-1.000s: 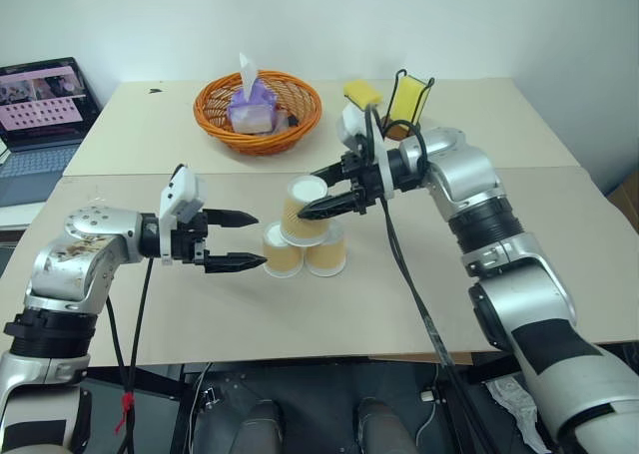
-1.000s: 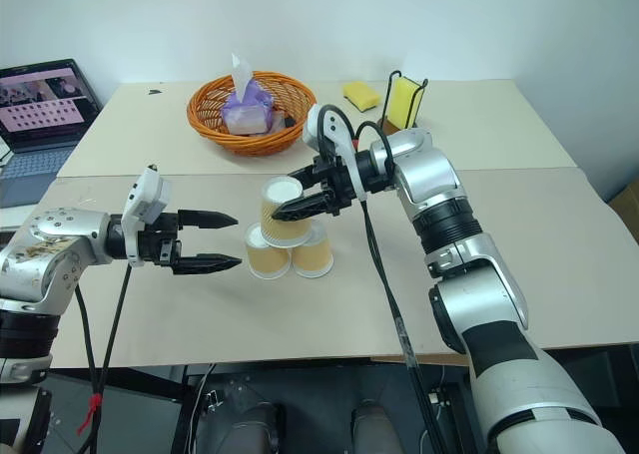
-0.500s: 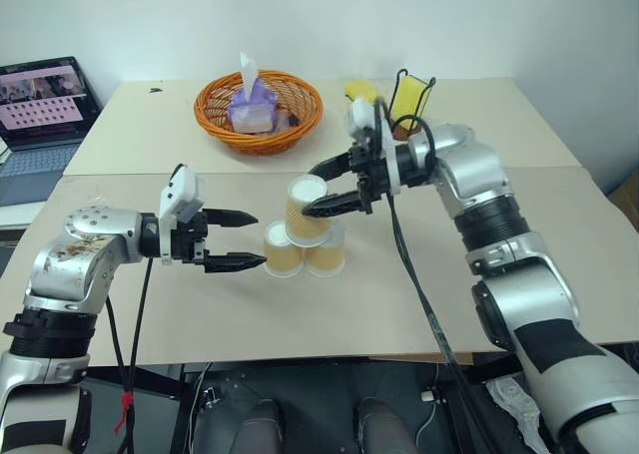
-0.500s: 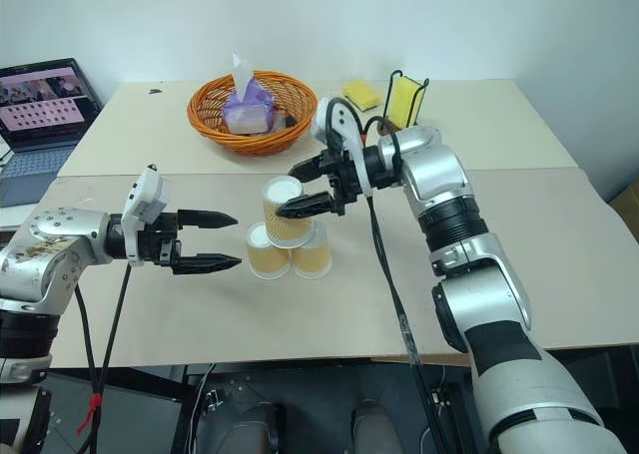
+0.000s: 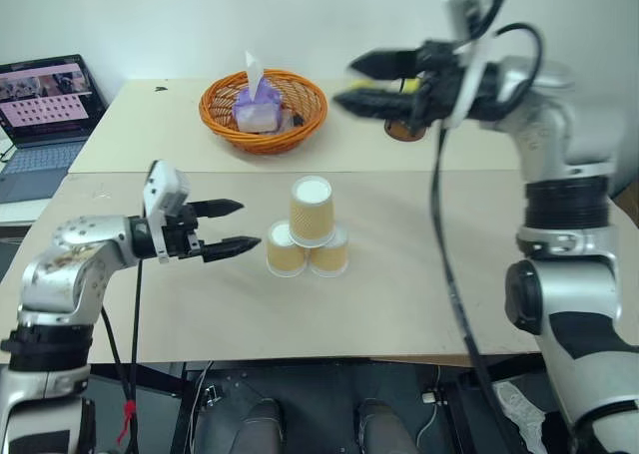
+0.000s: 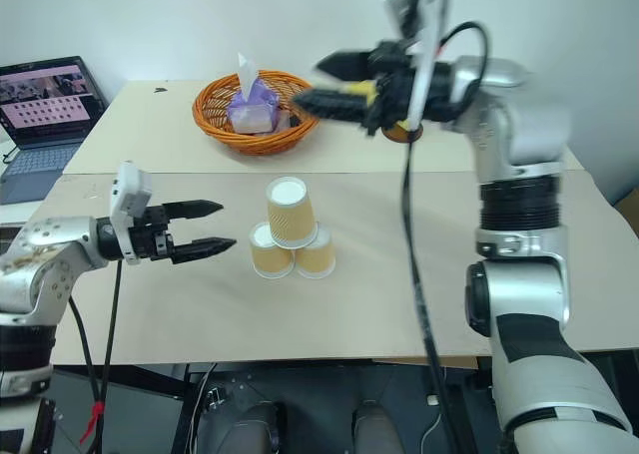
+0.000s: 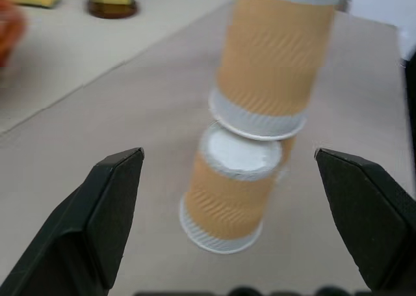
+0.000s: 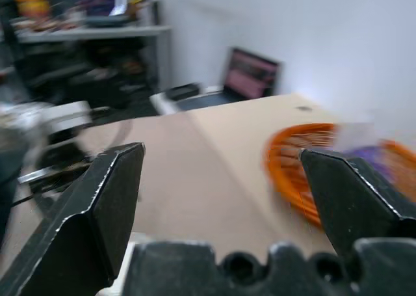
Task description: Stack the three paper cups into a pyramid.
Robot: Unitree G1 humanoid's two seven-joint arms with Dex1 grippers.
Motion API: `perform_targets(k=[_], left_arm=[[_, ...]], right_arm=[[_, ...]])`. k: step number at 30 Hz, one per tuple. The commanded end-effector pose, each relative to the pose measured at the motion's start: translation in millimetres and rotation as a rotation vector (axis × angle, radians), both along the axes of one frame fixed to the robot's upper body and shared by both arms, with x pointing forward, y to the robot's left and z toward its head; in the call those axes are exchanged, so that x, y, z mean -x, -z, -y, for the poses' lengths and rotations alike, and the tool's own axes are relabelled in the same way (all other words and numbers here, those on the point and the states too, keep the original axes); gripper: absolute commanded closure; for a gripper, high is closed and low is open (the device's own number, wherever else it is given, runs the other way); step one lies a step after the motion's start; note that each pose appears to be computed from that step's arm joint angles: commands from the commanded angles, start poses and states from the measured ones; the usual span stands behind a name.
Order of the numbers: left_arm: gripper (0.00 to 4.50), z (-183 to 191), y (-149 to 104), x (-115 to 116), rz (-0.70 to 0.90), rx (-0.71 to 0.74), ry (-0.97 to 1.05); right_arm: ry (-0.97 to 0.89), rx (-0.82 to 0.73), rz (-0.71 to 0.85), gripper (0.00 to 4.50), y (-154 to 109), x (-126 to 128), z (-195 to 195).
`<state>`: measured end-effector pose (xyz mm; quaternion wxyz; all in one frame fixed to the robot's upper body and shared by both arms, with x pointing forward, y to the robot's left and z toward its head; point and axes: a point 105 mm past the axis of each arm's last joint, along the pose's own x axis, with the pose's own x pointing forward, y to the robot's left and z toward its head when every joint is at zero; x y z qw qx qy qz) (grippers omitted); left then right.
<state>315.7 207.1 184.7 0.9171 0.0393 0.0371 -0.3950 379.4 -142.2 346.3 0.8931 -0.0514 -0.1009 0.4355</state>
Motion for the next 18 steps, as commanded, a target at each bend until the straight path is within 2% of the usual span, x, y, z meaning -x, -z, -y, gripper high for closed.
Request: perform_targets(k=[1, 3, 6, 7, 10, 14, 16, 18], left_arm=[[0.00, -33.9, 1.5, 4.2, 0.067, 0.070, -0.367], [0.00, -51.4, 12.6, 2.2, 0.070, 0.116, -0.565], [0.00, -68.5, 23.1, -3.0, 0.095, 0.199, -0.772], [0.00, -76.4, 26.7, -6.0, 0.103, 0.234, -0.849], [0.00, -97.1, 38.2, -11.5, 0.129, 0.247, -1.025], [0.00, -128.3, 52.8, -10.5, 0.177, 0.235, -1.247], [0.00, -136.4, 59.8, -10.1, 0.192, 0.221, -1.305], [0.00, -142.3, 61.0, -10.5, 0.221, 0.217, -1.336]], right_arm=[[0.477, -0.048, -0.070, 0.09, 45.5, -16.2, 85.5], [0.723, 0.044, -0.122, 0.09, 85.9, -19.0, 122.5], [0.991, 0.192, -0.204, 0.09, 140.7, -16.3, 161.2], [1.039, 0.162, -0.233, 0.09, 154.6, -15.4, 166.4], [1.125, 0.147, -0.248, 0.09, 181.6, -15.0, 171.4], [1.138, 0.161, -0.189, 0.09, 205.4, -12.6, 160.2], [1.142, 0.194, -0.134, 0.09, 217.1, -10.4, 152.7], [1.133, 0.154, -0.133, 0.09, 227.9, -9.1, 146.2]])
